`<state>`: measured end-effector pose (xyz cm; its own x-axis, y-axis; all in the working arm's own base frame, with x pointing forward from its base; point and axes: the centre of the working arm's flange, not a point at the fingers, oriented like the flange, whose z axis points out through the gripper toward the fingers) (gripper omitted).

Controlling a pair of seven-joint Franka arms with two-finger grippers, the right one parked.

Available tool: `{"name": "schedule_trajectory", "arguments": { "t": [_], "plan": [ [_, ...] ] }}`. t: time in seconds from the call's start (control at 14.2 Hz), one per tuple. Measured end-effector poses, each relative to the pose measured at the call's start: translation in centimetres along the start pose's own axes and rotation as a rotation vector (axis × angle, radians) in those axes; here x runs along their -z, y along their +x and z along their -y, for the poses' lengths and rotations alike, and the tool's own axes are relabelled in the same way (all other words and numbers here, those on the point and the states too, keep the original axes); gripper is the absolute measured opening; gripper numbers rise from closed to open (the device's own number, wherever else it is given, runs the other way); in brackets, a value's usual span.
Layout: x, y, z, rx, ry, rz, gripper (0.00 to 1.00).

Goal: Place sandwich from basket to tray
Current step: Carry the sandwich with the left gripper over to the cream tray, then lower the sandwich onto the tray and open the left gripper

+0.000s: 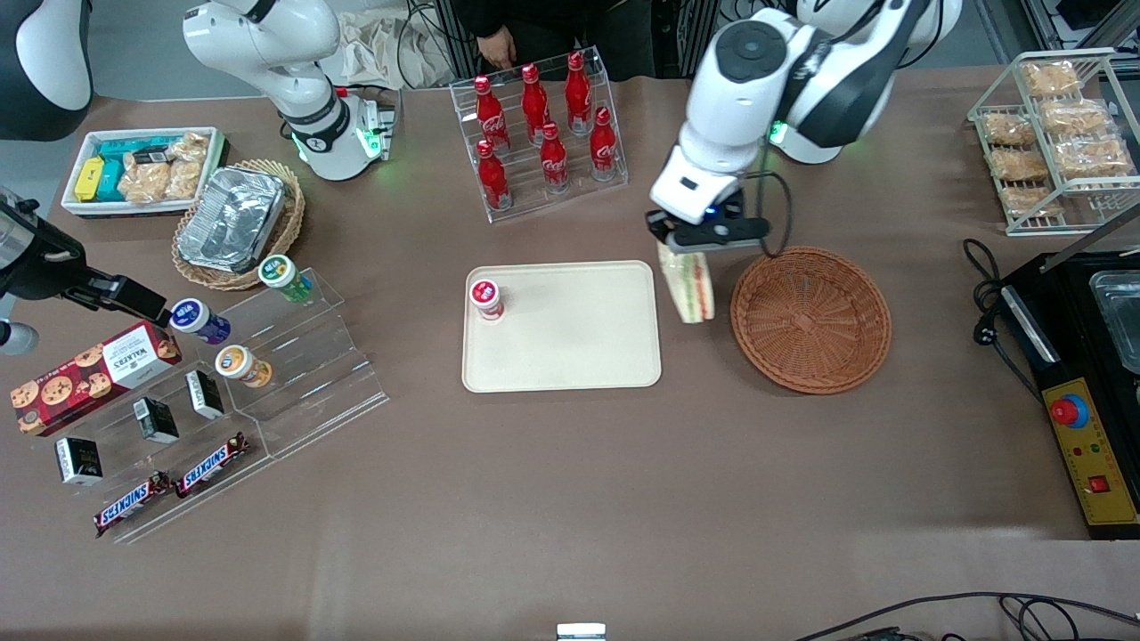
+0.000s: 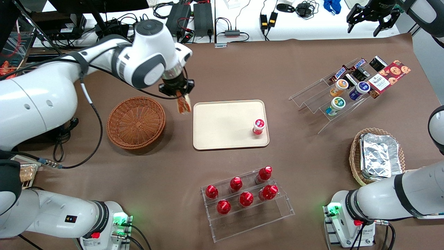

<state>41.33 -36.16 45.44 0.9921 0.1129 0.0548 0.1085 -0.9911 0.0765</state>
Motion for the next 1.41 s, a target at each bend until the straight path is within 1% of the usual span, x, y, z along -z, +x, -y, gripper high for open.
{"name": "schedule_trajectory", "arguments": {
  "t": [0.21, 0.28, 0.49, 0.56, 0.7, 0.92, 1.06, 1.41],
  "plan": [
    [-3.3, -0.7, -0.4, -0.025, -0.003, 0.009, 0.2],
    [-5.1, -0.9, -0.1, -0.038, -0.002, 0.003, 0.2],
    [-11.4, -2.5, 1.1, -0.103, -0.005, -0.031, 0.2],
    [-13.2, -3.2, 1.3, -0.132, -0.002, -0.034, 0.2],
    [-15.6, -4.0, 1.2, -0.175, 0.007, -0.024, 0.2],
    [-17.4, -4.6, 0.4, -0.212, -0.013, -0.021, 0.2],
    [-18.1, -5.0, -0.2, -0.238, -0.016, -0.02, 0.2],
    [-19.8, -5.8, -1.5, -0.276, -0.016, 0.001, 0.2]
  ]
}}
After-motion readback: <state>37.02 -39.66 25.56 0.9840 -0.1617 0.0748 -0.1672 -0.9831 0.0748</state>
